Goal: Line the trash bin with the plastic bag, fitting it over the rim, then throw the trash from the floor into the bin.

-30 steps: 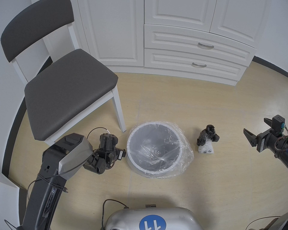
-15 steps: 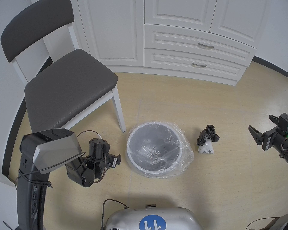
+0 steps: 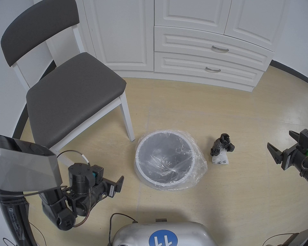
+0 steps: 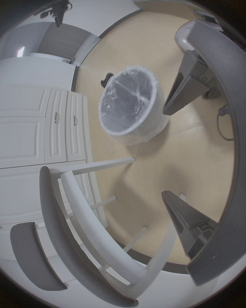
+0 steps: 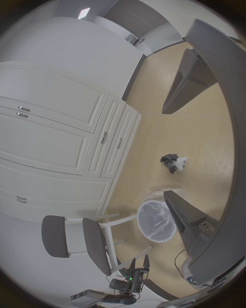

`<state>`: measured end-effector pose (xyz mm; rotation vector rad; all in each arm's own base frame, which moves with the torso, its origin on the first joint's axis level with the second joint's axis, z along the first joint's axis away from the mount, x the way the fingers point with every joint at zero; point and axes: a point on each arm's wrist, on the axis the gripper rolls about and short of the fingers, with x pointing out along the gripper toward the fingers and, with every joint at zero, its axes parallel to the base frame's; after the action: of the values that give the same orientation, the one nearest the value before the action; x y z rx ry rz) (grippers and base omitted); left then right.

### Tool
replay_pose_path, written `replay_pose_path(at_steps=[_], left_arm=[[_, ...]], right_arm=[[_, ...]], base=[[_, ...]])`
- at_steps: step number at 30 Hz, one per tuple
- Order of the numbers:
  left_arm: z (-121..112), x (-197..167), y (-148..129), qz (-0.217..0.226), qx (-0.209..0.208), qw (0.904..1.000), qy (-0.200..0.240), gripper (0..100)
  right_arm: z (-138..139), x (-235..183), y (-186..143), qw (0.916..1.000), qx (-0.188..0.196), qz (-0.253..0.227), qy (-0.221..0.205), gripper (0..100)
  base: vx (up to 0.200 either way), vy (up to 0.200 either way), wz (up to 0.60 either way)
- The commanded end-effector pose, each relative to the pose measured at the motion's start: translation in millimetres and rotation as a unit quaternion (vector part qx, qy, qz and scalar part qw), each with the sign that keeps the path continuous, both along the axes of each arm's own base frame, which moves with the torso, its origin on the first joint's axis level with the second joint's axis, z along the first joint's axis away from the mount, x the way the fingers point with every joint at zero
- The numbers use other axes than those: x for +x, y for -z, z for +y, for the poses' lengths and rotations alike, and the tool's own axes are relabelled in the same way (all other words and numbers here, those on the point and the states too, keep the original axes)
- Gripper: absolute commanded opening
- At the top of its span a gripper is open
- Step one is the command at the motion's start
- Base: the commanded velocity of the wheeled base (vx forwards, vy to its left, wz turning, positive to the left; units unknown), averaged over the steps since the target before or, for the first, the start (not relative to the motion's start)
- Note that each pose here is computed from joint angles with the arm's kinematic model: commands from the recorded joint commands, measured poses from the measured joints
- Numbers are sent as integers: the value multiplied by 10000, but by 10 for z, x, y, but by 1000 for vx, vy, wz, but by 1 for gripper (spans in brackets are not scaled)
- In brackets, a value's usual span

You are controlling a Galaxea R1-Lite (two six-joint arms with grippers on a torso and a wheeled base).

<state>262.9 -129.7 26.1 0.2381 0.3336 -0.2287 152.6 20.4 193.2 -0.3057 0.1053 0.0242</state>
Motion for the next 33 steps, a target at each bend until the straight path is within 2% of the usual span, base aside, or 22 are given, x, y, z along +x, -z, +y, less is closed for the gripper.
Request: replay_pose_path(at_steps=[1, 5, 12, 20, 27, 32, 33], left_arm=[[126, -529, -219, 30, -409, 9982, 442, 100], [124, -587, -386, -135, -874, 9932, 759, 100], [178, -696, -698, -727, -1109, 9858, 1029, 100], [212, -891, -794, -856, -1193, 9825, 1149, 100], [172, -1118, -969, -1186, -1426, 9709, 1514, 100], [161, -1092, -974, -1246, -1380, 9745, 1258, 100], [168, -1061, -968, -1226, -1431, 9758, 1106, 100]], right_arm=[[33, -87, 169, 9996, -34, 287, -68, 100], [58, -62, 215, 9990, -63, 414, -122, 100], [77, -89, 207, 9992, -111, 357, -113, 100], [70, -134, 139, 9998, -90, 168, -99, 100], [64, -150, 58, 9997, -218, -7, -62, 100], [77, -43, 98, 9996, -223, 182, -62, 100], [89, 33, 145, 9992, -179, 349, -54, 100]], base=[[0, 0, 0], [0, 0, 0], [0, 0, 0], [0, 0, 0], [0, 0, 0], [0, 0, 0], [0, 0, 0]])
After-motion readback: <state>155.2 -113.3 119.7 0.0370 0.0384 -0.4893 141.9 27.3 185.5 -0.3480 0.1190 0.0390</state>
